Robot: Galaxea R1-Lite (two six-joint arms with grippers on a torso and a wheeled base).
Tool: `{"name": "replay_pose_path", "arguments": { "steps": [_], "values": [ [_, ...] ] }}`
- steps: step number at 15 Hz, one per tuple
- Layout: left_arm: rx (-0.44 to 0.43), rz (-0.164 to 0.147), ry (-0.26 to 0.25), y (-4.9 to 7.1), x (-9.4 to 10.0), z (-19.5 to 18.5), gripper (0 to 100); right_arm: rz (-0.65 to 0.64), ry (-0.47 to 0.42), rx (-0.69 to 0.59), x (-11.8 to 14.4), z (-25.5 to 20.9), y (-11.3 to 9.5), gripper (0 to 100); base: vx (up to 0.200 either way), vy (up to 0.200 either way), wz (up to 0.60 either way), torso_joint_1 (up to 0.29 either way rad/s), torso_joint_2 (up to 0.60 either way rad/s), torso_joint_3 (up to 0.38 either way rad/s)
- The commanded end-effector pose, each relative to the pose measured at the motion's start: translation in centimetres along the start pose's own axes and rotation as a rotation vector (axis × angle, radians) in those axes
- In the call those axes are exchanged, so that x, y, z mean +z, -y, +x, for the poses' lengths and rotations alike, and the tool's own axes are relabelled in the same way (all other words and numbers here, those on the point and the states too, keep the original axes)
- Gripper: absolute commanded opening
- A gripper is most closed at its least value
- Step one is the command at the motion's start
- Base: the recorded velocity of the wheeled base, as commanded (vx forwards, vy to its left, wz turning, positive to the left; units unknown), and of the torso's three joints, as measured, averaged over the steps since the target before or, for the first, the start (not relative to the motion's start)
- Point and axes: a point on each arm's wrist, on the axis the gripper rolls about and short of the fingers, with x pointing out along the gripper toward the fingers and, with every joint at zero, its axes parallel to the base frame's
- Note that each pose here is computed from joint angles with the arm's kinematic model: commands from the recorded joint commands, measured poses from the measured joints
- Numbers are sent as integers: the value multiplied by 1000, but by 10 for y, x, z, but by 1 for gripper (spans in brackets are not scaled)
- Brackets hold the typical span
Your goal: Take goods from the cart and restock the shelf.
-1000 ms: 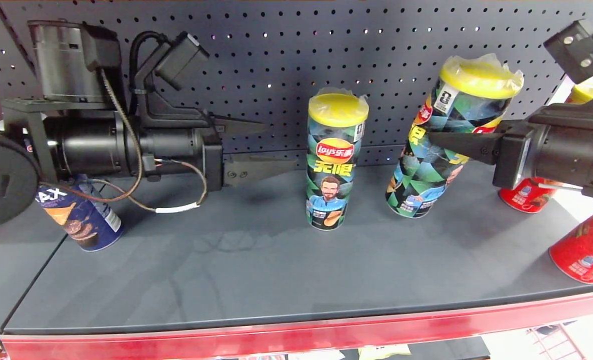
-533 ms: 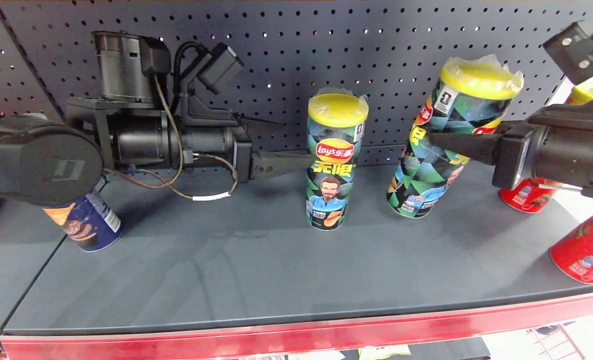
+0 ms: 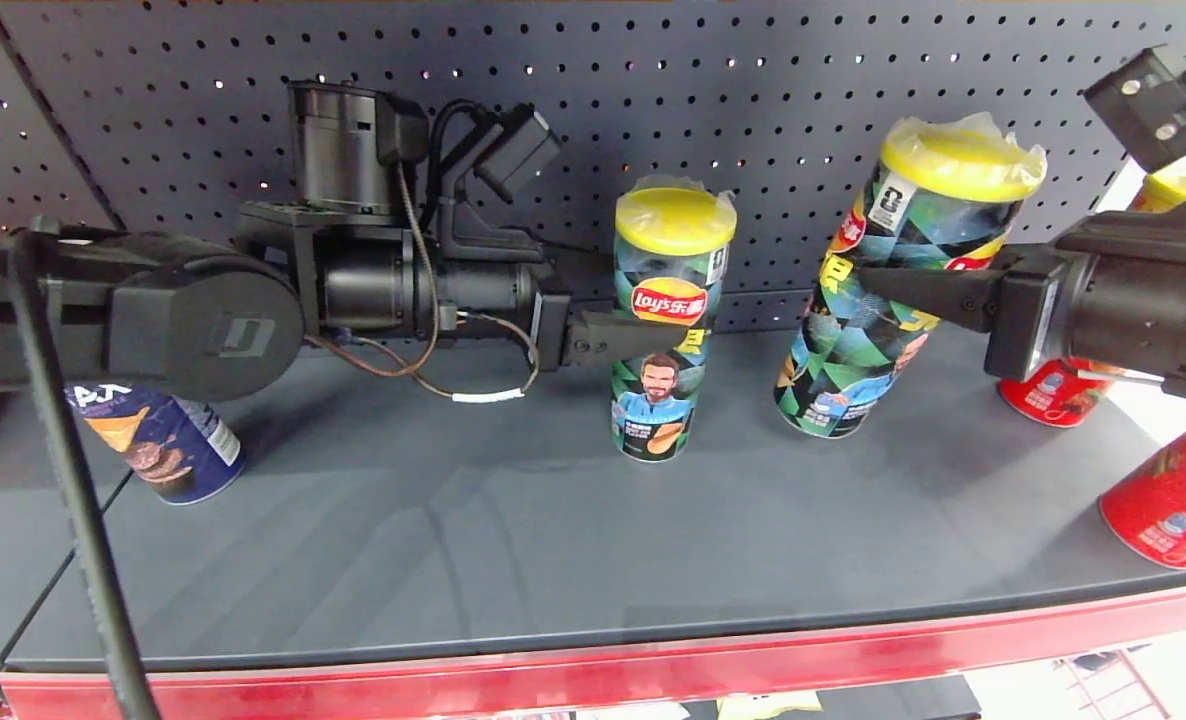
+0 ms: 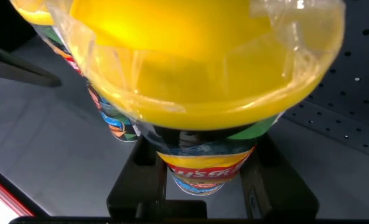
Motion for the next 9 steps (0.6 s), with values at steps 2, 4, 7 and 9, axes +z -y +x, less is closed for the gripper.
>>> {"name": "replay_pose_path", "arguments": {
  "steps": [2,4,7,9],
  "values": [
    [-25,3,3,-3,-2,15,100,1,1,1,0,0,0,0,0,0,0,0,0,0],
    [-27,4,3,-6,-3,19,100,-1,1,1,0,0,0,0,0,0,0,0,0,0],
    [-24,5,2,-7,-6,25,100,1,1,1,0,0,0,0,0,0,0,0,0,0],
    [-37,9,4,-2,-4,29,0,1,3,1,1,0,0,0,0,0,0,0,0,0]
  ]
}}
